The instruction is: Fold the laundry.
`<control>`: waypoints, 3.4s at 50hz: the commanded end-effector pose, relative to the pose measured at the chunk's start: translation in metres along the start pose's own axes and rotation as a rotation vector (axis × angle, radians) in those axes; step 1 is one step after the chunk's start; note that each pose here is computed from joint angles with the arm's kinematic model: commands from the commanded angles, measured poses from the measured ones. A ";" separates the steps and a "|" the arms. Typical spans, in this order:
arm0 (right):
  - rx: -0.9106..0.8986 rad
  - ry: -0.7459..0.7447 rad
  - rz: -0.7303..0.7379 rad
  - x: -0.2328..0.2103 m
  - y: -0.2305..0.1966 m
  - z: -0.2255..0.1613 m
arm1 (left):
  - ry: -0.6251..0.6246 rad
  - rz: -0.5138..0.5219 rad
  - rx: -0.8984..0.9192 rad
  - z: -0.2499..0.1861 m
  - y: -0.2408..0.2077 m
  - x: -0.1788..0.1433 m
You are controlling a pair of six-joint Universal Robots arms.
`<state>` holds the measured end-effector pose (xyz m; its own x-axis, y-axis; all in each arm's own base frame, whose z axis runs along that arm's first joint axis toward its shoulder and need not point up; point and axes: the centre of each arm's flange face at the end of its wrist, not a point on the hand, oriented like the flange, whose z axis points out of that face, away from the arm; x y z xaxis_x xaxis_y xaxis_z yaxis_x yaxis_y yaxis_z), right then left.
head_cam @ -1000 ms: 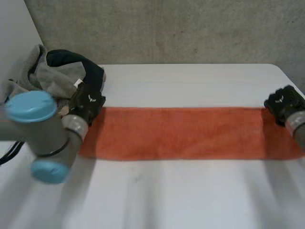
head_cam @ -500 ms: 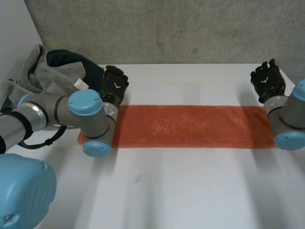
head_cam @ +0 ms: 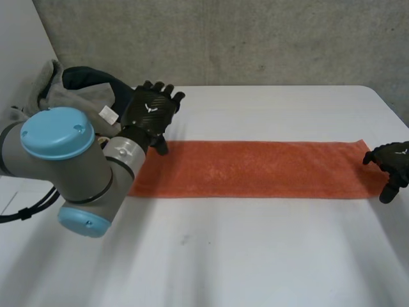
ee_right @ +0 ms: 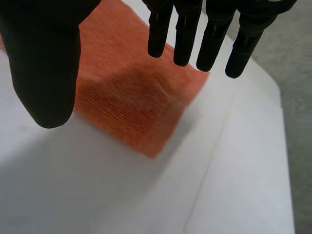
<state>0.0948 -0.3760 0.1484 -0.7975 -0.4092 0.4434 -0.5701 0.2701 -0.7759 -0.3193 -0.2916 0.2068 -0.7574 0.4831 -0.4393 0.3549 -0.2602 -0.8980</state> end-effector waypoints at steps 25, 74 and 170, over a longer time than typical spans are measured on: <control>0.148 0.391 -0.549 0.053 -0.040 0.013 | -0.080 -0.004 -0.033 -0.027 -0.002 -0.036; 0.113 0.007 -0.186 -0.113 -0.036 -0.021 | -0.032 -0.008 -0.022 -0.035 -0.007 -0.017; 0.122 -0.298 0.434 -0.196 -0.060 -0.058 | 0.547 -0.261 0.014 -0.024 -0.090 0.064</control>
<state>0.2651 -0.2658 0.1432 -0.8607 -0.5085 0.0250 -0.2391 0.3604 -0.9016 -0.3834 -0.2264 0.2657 -0.5627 0.7885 -0.2480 0.2240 -0.1433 -0.9640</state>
